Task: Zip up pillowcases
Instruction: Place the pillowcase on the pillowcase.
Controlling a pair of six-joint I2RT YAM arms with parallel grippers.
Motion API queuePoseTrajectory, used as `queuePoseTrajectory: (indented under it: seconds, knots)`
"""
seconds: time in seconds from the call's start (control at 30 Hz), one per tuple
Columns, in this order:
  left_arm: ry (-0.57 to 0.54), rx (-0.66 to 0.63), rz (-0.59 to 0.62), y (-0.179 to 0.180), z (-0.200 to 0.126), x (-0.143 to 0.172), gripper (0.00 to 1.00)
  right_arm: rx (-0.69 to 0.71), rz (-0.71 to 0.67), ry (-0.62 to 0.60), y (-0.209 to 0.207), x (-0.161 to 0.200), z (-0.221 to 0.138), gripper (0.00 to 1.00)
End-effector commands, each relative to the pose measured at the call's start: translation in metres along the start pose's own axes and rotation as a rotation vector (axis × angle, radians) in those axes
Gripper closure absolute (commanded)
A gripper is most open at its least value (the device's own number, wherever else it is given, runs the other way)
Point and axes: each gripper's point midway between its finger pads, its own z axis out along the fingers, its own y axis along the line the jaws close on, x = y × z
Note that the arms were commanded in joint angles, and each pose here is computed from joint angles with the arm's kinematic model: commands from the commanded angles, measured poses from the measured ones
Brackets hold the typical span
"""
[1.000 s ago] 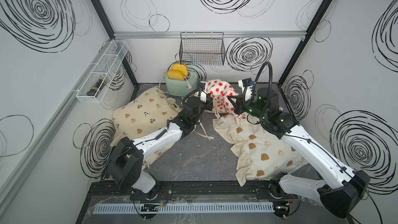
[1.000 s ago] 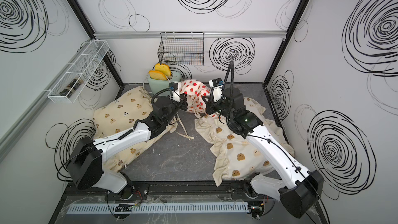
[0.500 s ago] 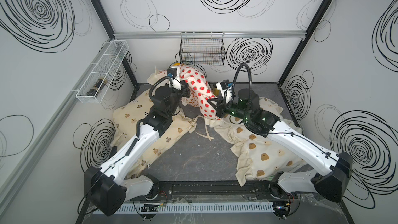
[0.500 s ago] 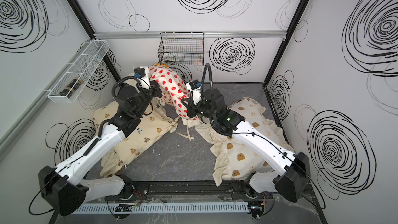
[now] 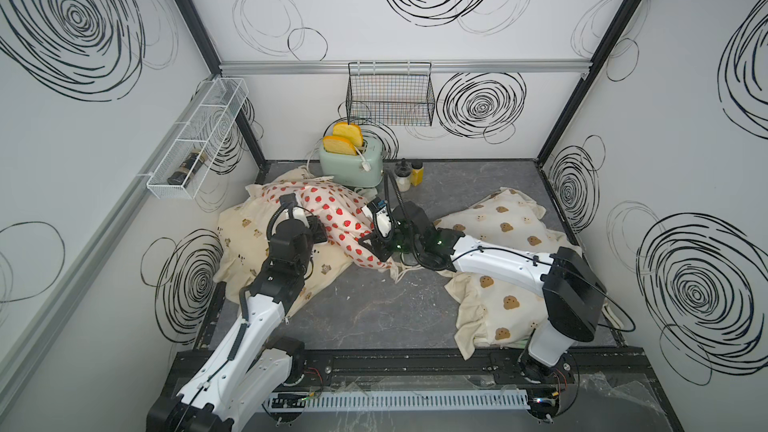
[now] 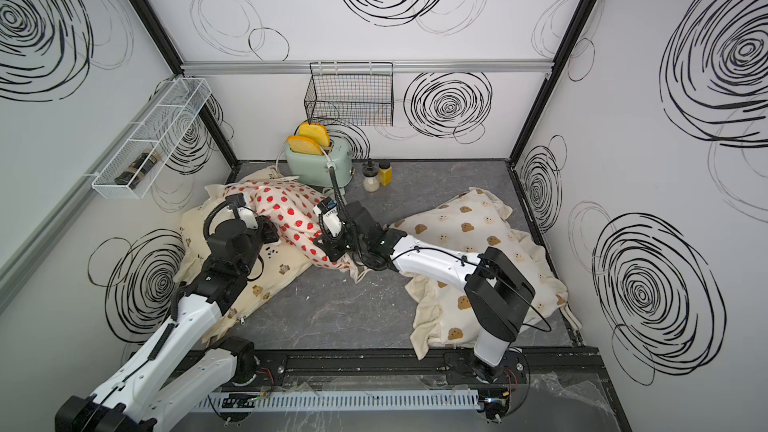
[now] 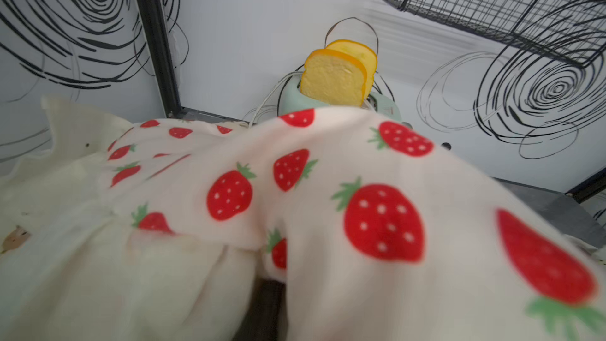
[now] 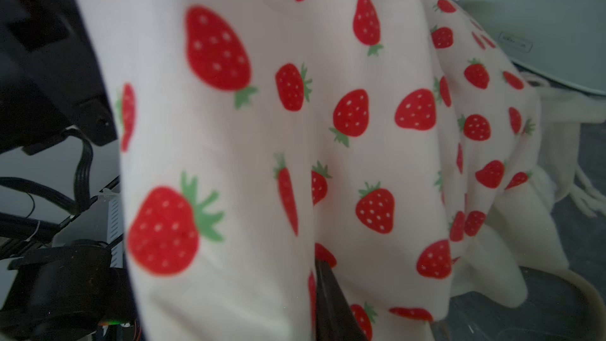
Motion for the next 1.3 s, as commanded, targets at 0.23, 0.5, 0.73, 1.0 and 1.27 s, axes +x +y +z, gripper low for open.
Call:
queuePoseTrajectory:
  seconds: [0.23, 0.5, 0.73, 1.0, 1.27]
  knots:
    - [-0.197, 0.033, -0.201, 0.004, -0.056, -0.066, 0.06, -0.033, -0.007, -0.080, 0.021, -0.027, -0.033, 0.42]
    - [-0.156, 0.054, -0.174, -0.003, -0.075, -0.084, 0.04, -0.001, 0.025, -0.083, 0.009, -0.030, -0.051, 0.23]
    - [-0.165, 0.009, -0.180, 0.005, -0.099, -0.101, 0.04, 0.021, 0.084, -0.050, -0.007, -0.023, -0.054, 0.11]
    - [-0.197, 0.085, -0.167, -0.009, -0.135, -0.139, 0.04, 0.078, 0.130, -0.049, -0.024, -0.026, -0.056, 0.07]
    - [-0.083, 0.250, -0.124, -0.047, -0.112, -0.128, 0.03, 0.024, 0.091, -0.116, -0.006, -0.038, -0.093, 0.03]
